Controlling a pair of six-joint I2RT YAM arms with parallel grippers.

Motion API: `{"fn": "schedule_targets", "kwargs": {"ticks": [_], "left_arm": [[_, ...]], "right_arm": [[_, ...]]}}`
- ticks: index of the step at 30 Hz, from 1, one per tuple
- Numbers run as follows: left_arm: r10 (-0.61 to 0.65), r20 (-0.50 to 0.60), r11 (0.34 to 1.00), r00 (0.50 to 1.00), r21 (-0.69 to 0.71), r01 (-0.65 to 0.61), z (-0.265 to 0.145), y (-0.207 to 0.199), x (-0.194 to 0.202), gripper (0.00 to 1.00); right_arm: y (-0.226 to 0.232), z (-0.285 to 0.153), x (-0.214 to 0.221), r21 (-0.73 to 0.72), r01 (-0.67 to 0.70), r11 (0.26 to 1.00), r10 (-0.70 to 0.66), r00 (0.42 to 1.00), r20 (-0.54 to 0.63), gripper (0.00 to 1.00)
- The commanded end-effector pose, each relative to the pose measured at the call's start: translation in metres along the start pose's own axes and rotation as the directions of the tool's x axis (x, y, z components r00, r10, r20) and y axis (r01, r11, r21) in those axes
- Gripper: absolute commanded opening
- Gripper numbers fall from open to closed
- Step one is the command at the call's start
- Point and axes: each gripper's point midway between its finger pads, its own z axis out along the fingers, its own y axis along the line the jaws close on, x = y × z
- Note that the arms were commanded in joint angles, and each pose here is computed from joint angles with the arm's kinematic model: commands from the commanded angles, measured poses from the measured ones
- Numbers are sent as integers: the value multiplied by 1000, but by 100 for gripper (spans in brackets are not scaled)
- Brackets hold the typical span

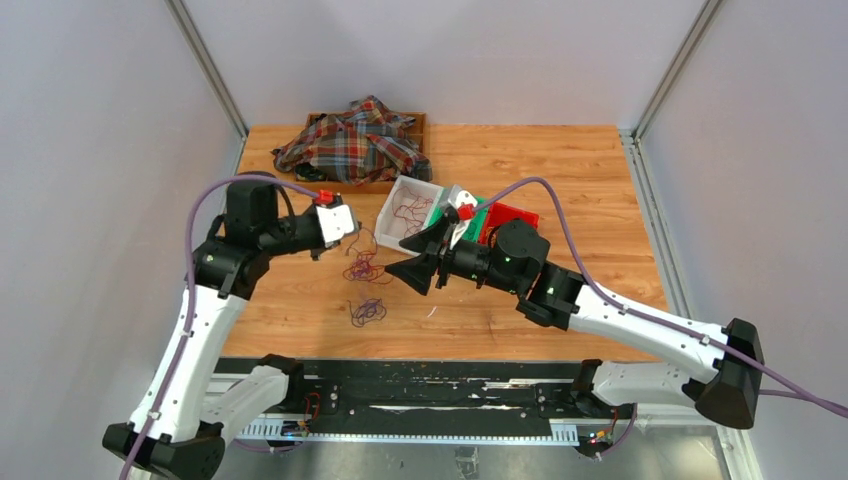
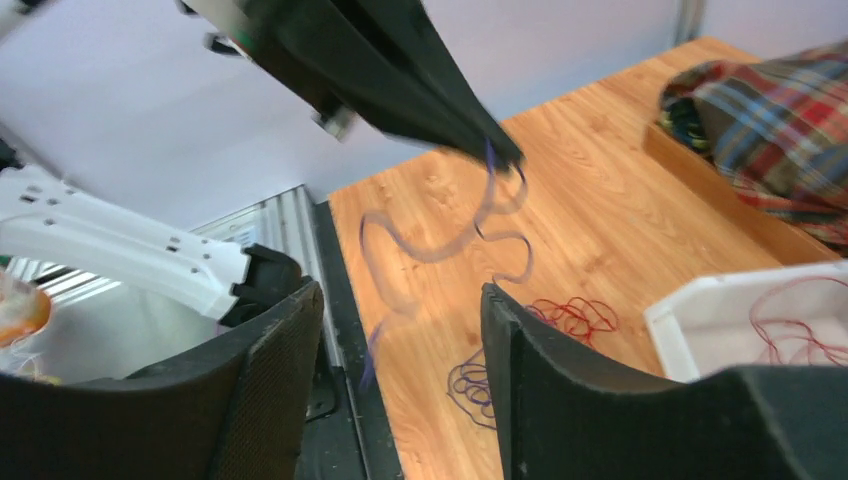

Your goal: Untangle the cables

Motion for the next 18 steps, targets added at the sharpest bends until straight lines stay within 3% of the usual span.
{"fn": "schedule_targets", "kwargs": {"ticks": [1, 7, 12, 18], "left_arm": [[147, 131, 977, 980, -176, -123, -32, 41, -78, 0], [196, 225, 964, 955, -223, -145, -61, 46, -131, 0], [220, 270, 959, 937, -235, -158, -76, 41, -153, 0], [252, 304, 951, 919, -255, -177, -90, 41, -175, 0]], "right_arm": [[-31, -9, -7, 164, 49, 985, -63, 994, 85, 65], [-61, 0, 5, 268, 130, 955, -147, 988, 46, 75], [-58, 29, 2, 197, 188, 962, -203, 977, 60, 80], [-58, 68, 20, 131, 172, 976, -180, 982, 53, 81]]}}
